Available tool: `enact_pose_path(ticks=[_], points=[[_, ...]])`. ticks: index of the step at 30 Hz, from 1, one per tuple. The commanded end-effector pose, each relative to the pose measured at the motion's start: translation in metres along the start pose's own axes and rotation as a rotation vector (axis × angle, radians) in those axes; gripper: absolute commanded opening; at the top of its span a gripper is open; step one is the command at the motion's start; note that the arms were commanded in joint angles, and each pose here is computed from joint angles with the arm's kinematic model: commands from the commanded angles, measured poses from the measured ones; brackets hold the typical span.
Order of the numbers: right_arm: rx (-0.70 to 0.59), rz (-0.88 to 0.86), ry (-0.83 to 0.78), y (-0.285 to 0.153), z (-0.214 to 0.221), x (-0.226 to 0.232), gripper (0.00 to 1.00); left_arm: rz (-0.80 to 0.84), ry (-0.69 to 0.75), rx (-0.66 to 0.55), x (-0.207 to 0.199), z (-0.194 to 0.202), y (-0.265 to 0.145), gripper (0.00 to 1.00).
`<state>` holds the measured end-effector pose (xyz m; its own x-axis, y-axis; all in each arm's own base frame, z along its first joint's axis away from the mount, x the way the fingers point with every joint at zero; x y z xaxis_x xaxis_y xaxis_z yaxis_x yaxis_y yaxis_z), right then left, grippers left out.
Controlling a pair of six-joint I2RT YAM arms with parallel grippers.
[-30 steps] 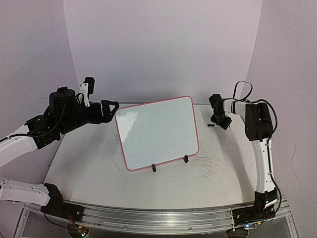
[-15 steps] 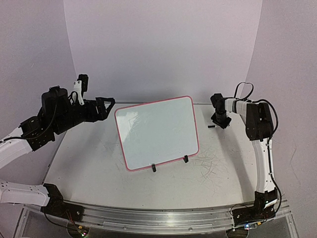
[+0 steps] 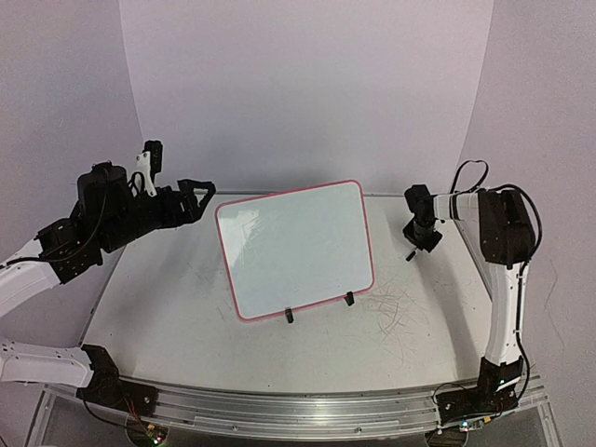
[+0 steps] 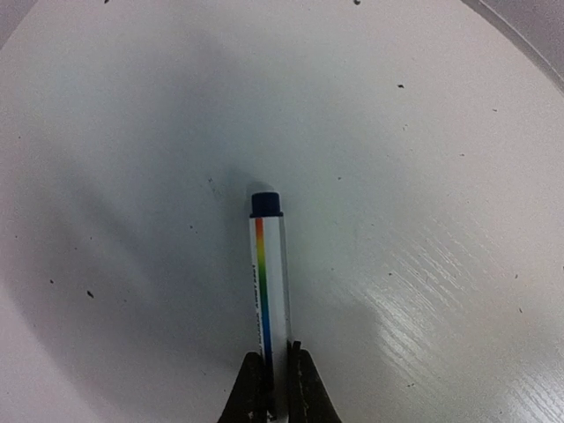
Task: Write a sentence on the whiteboard
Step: Pick up the whiteboard marker from the center of the board, then pass from the right arm to the left
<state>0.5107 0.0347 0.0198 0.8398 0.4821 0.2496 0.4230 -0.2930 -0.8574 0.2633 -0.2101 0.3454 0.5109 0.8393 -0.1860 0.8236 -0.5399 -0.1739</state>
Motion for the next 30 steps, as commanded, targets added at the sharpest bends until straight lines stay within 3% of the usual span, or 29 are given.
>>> enact_pose_path(ticks=[1,6,13,22,26,30], points=[[0.057,-0.07,-0.04,-0.018,0.008,-0.006,0.0,0.06,-0.093,-0.032,-0.012,-0.021,-0.007,0.99],[0.094,-0.196,-0.181,-0.043,0.013,0.0,0.0,0.123,-0.156,-0.009,-0.025,-0.026,0.001,0.99],[-0.04,-0.54,-0.312,-0.135,-0.002,-0.019,0.0,0.217,-0.209,0.019,-0.046,-0.032,0.017,0.99],[-0.075,-1.261,-0.476,-0.326,0.02,-0.036,0.0,0.535,-0.183,-0.024,-0.128,-0.033,0.05,0.98],[0.025,-1.603,-0.519,-0.424,0.054,-0.037,0.0,0.645,-0.107,0.035,-0.187,-0.01,0.07,0.96],[0.132,-1.856,-0.451,-0.493,0.077,-0.042,0.0,0.795,-0.154,0.044,-0.218,0.004,0.074,0.95]])
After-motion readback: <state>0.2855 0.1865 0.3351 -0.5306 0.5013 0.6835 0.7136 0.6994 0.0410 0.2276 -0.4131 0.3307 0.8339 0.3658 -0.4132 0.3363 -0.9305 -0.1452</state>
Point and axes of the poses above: each gripper's point midway between its finger pads, its own y axis out along the fingers, its own x axis along the line the jaws close on, z = x × y, the point moved 1 cm from there along -y, back along the fingers, and after that the axes turned 15 degrees about y, right-handed, at the moved point
